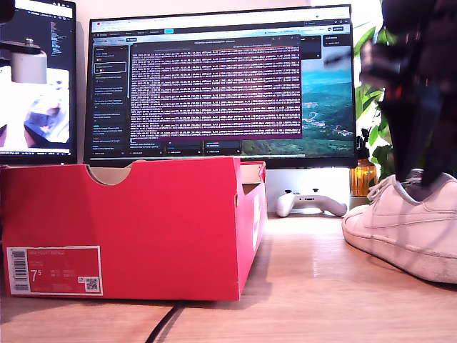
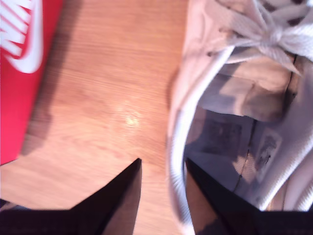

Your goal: Pack the white shoes by picking the first shoe and placing it inside the red shoebox, left side, then picking and rotating the second shoe and placing it in the shoebox

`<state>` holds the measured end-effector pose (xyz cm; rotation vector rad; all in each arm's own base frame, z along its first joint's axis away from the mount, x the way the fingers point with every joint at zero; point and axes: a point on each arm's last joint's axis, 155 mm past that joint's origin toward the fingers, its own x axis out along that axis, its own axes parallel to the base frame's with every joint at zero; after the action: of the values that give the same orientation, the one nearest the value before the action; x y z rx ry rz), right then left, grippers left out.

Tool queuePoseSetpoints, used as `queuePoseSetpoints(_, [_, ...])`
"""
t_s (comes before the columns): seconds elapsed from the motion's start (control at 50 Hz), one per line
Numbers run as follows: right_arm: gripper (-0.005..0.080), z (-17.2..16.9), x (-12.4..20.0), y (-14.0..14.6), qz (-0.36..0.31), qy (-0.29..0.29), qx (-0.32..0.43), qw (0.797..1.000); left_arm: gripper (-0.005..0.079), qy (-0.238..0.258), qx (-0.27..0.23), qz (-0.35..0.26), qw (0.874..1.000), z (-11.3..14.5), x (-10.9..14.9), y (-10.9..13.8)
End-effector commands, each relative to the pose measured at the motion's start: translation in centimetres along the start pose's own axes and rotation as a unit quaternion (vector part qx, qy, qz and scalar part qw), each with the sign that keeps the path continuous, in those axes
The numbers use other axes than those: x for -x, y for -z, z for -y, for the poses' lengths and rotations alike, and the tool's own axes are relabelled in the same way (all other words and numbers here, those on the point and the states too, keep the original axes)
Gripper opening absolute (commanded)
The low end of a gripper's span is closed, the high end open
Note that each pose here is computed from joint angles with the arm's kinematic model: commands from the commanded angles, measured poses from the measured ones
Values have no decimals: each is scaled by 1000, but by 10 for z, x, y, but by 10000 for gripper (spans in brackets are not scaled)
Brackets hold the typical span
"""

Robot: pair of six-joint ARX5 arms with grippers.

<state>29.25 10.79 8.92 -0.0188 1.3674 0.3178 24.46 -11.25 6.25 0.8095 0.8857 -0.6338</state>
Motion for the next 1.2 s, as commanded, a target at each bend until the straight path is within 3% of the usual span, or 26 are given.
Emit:
queuePoseSetpoints(0.0, [251,7,-11,6,-20,13,-4,1000,-19,-1,4,6,1000,-1,0,-4])
queuePoseSetpoints(0.58, [243,14,-47,20,-85,22,-10,996,-19,-1,4,6,1000,-1,0,-4])
queuePoseSetpoints(0.68, [127,14,-50,14,-76,22,-9,997,-19,-1,4,5,1000,-1,0,-4])
queuePoseSetpoints(0.74, [-16,14,-50,8,-64,21,-8,998,-19,-1,4,5,1000,0,0,-4])
queuePoseSetpoints(1.0, [-13,-6,-42,-6,-35,-12,-17,999,-19,-1,3,5,1000,0,0,-4])
queuePoseSetpoints(1.18, [-13,-47,-7,-45,33,-75,-6,997,-19,0,3,5,1000,0,0,-4])
